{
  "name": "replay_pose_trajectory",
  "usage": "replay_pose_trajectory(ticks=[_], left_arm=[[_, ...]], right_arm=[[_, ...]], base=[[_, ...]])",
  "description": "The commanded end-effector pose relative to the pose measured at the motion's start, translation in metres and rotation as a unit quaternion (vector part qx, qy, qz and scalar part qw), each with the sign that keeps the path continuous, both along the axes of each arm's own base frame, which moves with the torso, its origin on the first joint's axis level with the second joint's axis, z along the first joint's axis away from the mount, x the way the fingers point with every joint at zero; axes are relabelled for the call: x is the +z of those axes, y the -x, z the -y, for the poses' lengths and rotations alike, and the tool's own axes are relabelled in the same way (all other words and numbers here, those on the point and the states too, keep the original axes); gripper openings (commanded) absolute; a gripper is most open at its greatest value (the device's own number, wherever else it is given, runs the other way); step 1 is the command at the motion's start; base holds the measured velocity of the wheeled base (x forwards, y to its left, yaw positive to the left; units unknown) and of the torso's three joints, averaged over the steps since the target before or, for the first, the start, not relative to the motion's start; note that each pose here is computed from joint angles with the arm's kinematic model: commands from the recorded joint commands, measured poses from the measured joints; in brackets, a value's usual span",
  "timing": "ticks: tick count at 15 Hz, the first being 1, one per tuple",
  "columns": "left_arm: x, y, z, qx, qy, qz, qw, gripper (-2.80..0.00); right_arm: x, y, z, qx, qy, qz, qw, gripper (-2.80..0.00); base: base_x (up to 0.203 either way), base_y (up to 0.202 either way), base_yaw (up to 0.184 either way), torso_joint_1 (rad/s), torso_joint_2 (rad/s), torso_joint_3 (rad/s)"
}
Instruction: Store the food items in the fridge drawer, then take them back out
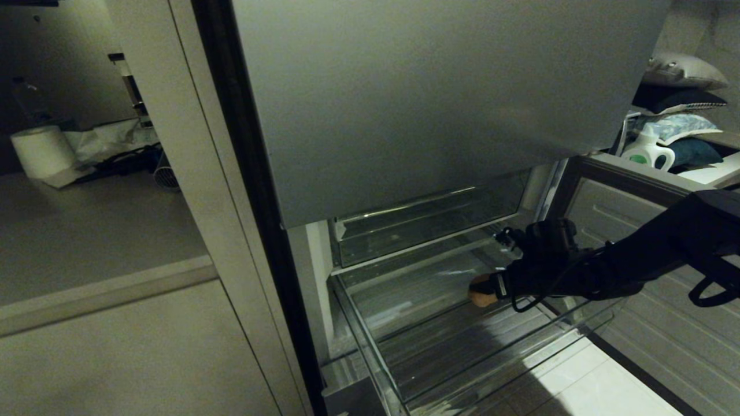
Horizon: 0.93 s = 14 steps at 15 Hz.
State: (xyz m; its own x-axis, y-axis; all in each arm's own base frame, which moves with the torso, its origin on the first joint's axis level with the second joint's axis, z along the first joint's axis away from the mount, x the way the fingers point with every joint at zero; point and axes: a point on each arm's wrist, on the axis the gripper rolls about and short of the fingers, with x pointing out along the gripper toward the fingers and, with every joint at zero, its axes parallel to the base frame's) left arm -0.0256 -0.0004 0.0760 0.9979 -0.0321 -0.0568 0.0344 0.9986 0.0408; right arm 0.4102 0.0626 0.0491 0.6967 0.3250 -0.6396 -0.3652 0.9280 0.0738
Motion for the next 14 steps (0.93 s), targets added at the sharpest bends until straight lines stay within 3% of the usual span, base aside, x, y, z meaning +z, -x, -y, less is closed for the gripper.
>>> replay_pose_trajectory(ticks=[1,11,12,14], left_arm=[[0.0001,-0.0001,0.0000,0.000,0.000,-0.001,1.0000,-2.80],[0.0001,-0.0001,0.0000,0.000,0.000,-0.001,1.0000,-2.80],[0.0001,-0.0001,0.0000,0.000,0.000,-0.001,1.0000,-2.80],[0.0001,-0.0001,0.0000,0.000,0.000,-0.001,1.0000,-2.80]], right_arm=[[0.0004,0.0000,-0.0001,0.001,0.000,-0.005,1.000,0.00],[-0.0010,0.0013,0.0000,0.000,-0.002,-0.014,1.000,0.00],[-0.0016,0.0017,0.0006,-0.001,-0.002,-0.016,1.000,-2.80],[-0.0029,0.0027,0.0008,-0.001,-0.001,-0.019,1.000,-2.80]], base=[[0.000,0.000,0.000,0.000,0.00,0.000],[0.000,0.000,0.000,0.000,0.00,0.000],[0.000,0.000,0.000,0.000,0.00,0.000],[0.000,0.000,0.000,0.000,0.00,0.000]])
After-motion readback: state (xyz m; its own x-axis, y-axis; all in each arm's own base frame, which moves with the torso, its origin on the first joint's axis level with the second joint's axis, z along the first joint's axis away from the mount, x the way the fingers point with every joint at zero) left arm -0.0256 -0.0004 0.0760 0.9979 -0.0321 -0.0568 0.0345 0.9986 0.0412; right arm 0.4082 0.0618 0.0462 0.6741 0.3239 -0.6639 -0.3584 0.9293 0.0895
